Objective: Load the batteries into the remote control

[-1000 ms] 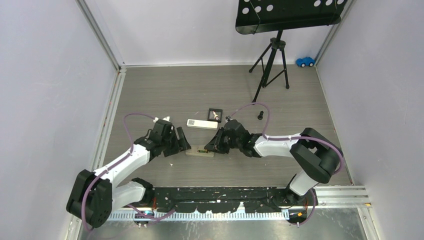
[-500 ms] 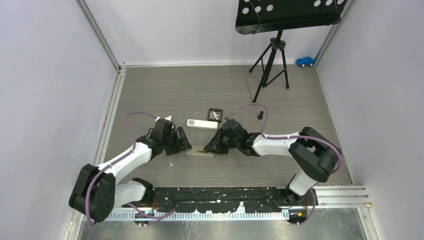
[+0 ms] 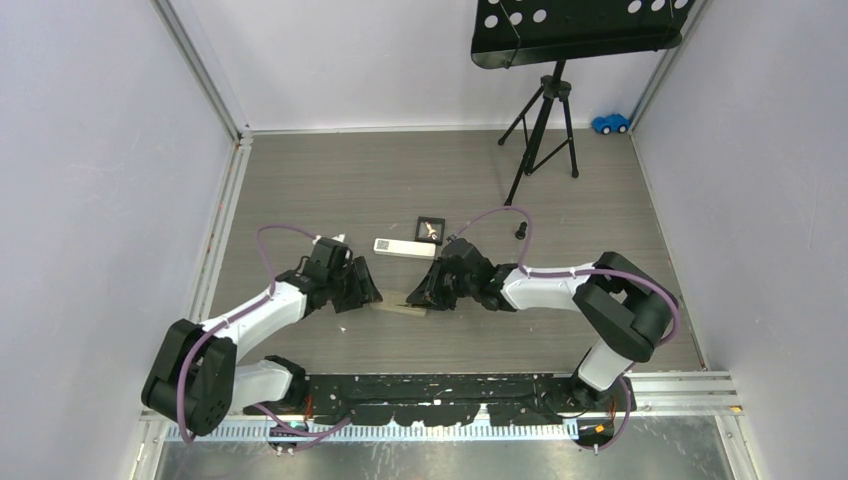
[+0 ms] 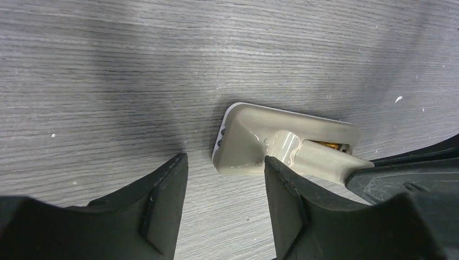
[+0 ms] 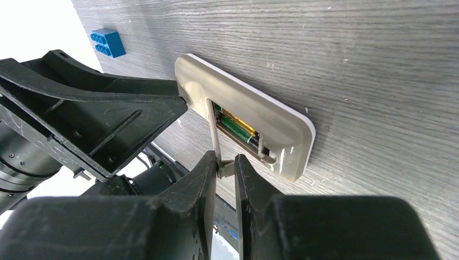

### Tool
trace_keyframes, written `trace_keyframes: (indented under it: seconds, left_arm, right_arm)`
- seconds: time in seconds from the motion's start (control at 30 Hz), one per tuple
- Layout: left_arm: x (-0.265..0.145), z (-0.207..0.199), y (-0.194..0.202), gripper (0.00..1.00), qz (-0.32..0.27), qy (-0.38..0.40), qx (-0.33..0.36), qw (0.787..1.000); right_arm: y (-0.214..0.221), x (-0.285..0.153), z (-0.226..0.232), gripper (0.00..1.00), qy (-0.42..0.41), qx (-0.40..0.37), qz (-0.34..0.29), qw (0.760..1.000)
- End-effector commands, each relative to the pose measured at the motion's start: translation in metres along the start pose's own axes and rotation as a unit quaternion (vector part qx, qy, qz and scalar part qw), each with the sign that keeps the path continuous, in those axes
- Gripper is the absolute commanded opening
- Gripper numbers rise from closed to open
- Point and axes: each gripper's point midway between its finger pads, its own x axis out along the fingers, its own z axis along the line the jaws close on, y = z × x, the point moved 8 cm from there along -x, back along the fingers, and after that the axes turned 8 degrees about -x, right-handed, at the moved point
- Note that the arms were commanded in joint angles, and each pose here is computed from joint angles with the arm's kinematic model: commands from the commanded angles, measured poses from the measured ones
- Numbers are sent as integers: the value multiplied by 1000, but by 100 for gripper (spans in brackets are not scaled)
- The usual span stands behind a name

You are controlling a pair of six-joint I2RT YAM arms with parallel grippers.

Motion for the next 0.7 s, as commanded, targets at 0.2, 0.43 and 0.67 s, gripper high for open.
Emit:
trace_keyframes:
  seconds: [0.2,0.43,0.67]
  left_arm:
    - [-2,-6,-7,56,-16,17,13,1000]
    - [-7,-9,-9,57,-20,22,15,999]
    - [-13,-9,-12,58,-32,17,16,999]
  right_arm:
    - [-1,4,5,26,24,7,10,1000]
    - [-5,-8,14,46,29,-9,6,1000]
    - [-8,-21,16,55,47,-19,-9,999]
